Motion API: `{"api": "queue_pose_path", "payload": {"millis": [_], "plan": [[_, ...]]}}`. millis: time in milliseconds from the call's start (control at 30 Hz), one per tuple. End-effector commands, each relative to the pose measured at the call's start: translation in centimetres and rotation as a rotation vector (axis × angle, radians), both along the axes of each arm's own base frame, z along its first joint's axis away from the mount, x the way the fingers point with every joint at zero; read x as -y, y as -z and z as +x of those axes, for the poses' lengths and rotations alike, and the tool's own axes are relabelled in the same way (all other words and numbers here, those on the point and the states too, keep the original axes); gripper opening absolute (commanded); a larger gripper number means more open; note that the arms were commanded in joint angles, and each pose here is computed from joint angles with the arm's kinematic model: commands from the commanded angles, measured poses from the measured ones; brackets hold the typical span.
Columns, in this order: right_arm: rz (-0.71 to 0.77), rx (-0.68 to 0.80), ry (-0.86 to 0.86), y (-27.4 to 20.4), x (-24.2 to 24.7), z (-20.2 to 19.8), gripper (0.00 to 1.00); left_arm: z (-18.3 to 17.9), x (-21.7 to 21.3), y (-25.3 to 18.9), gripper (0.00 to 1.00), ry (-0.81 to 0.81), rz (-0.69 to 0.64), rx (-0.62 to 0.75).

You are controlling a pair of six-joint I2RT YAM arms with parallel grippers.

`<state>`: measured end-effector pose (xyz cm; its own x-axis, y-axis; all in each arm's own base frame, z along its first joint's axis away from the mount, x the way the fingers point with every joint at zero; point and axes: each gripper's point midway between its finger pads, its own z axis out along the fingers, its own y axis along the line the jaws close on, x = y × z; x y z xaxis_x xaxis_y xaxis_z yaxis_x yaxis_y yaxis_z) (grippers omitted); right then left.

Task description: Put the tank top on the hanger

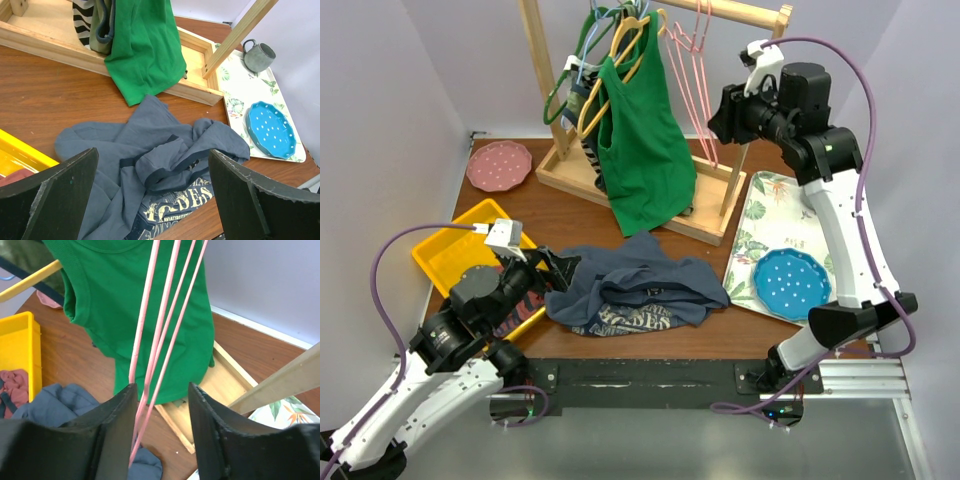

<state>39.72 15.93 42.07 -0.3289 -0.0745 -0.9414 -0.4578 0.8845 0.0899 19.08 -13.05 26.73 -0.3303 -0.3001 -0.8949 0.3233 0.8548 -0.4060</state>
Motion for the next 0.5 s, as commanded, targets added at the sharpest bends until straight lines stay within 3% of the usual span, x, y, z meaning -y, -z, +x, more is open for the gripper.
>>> {"api": "queue_pose_path", "payload": {"millis": [0,267,300,367,467], "plan": [[0.011,0.03,0.031,-0.4,0.1,1.4,0.46,0.1,-0.1,-0.5,0.96,-0.014,-0.02,0.005],[0.003,0.003,0.043,0.9,-0.1,2.5,0.42,0.2,0.2,-0.4,0.96,-0.002,-0.023,0.003],[0.001,0.0,0.046,1.1,-0.1,2.8,0.32,0.2,0.3,-0.3,0.96,0.002,-0.024,-0.001],[-0.006,-0.005,0.052,1.5,-0.1,3.3,0.25,0.1,0.5,-0.4,0.96,0.01,-0.032,0.001],[-0.008,0.02,0.055,0.5,0.0,3.4,0.07,0.0,0.8,-0.7,0.96,0.026,-0.045,0.006]]}}
